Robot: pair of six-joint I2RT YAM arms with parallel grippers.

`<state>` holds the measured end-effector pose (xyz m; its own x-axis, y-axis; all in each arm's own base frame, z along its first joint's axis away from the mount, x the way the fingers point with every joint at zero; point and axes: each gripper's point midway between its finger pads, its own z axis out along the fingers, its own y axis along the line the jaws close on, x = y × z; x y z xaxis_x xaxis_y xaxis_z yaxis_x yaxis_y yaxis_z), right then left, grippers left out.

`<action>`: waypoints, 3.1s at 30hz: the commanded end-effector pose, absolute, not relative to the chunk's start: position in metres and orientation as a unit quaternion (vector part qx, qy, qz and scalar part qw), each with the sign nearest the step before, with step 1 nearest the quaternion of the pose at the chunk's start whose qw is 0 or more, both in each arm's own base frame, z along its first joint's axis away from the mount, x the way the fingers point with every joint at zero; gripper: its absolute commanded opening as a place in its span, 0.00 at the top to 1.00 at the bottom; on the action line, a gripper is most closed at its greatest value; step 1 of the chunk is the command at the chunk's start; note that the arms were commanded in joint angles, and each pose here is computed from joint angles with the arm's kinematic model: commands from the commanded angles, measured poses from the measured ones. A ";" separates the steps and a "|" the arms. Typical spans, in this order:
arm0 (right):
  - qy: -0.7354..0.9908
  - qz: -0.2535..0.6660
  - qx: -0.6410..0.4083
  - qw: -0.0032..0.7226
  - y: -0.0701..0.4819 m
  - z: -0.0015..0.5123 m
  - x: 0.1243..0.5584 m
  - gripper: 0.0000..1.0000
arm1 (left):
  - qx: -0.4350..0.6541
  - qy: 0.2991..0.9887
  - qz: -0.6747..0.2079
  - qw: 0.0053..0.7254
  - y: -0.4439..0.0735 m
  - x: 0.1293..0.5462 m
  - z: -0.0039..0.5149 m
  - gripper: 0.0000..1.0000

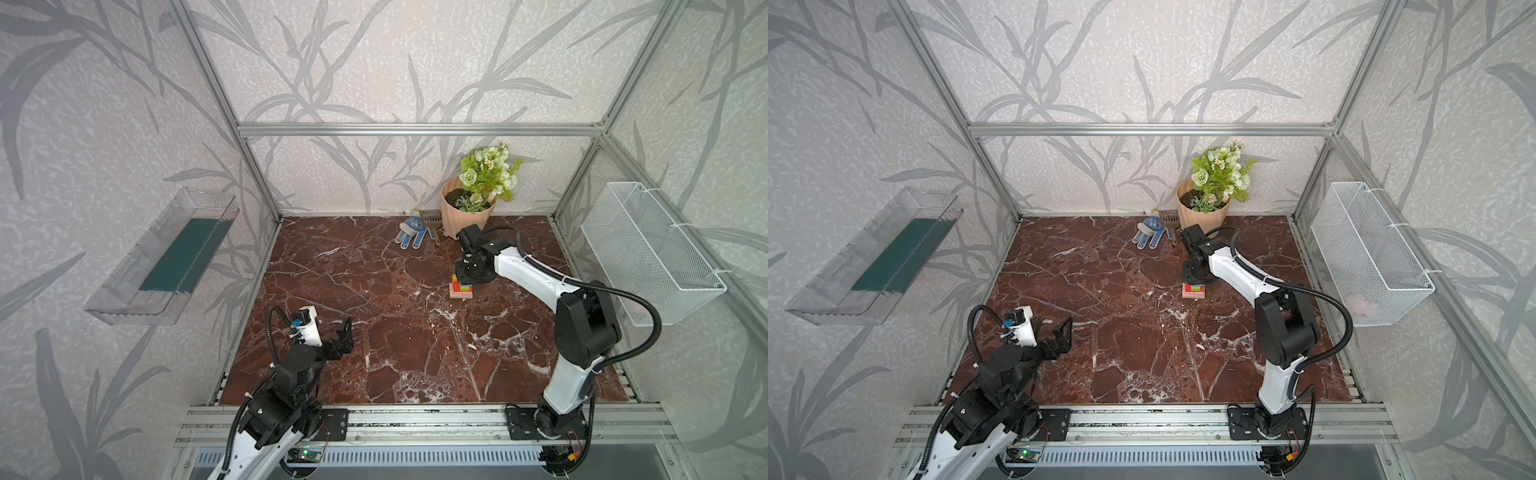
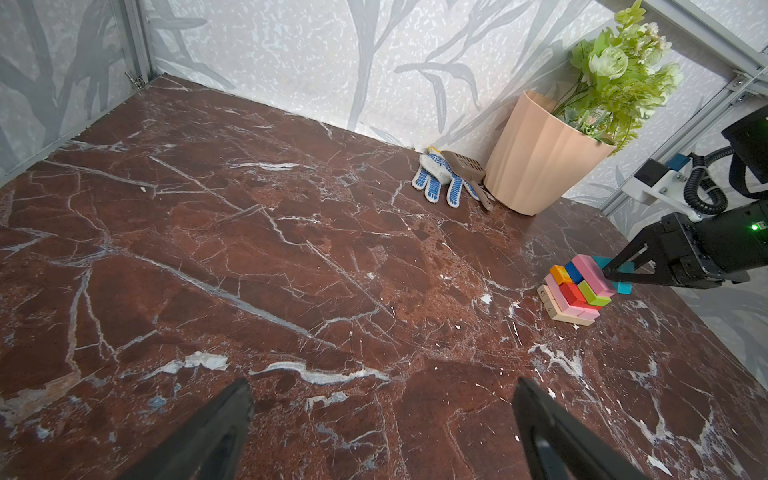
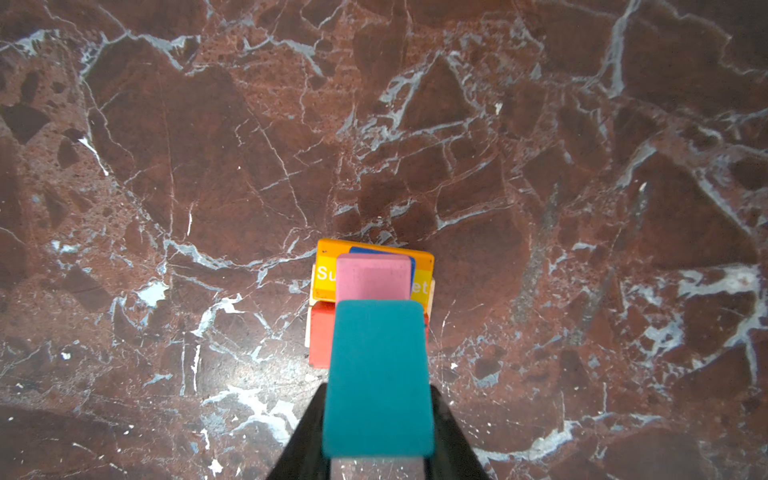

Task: Build the wood block tower

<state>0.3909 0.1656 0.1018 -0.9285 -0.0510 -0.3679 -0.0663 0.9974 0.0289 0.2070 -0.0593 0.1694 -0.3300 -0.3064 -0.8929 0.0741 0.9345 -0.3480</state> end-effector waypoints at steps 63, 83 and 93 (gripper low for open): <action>0.908 0.083 0.009 0.411 0.125 0.246 0.337 0.19 | -0.112 0.794 -0.134 0.583 -0.041 0.207 0.174 0.01; 0.779 -0.056 0.006 0.625 0.029 0.206 0.340 0.01 | -0.069 0.675 0.136 0.722 -0.006 0.262 0.202 0.01; 0.789 -0.135 0.035 0.598 -0.010 0.130 0.360 0.00 | -0.079 0.741 0.130 0.655 0.032 0.339 0.140 0.01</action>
<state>0.3425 -0.0010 0.1002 -0.4344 -0.0907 -0.8961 0.1479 0.9742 -0.1703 0.3117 0.0544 0.1122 -0.2601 0.0174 -0.9654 -0.4093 0.9036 0.1266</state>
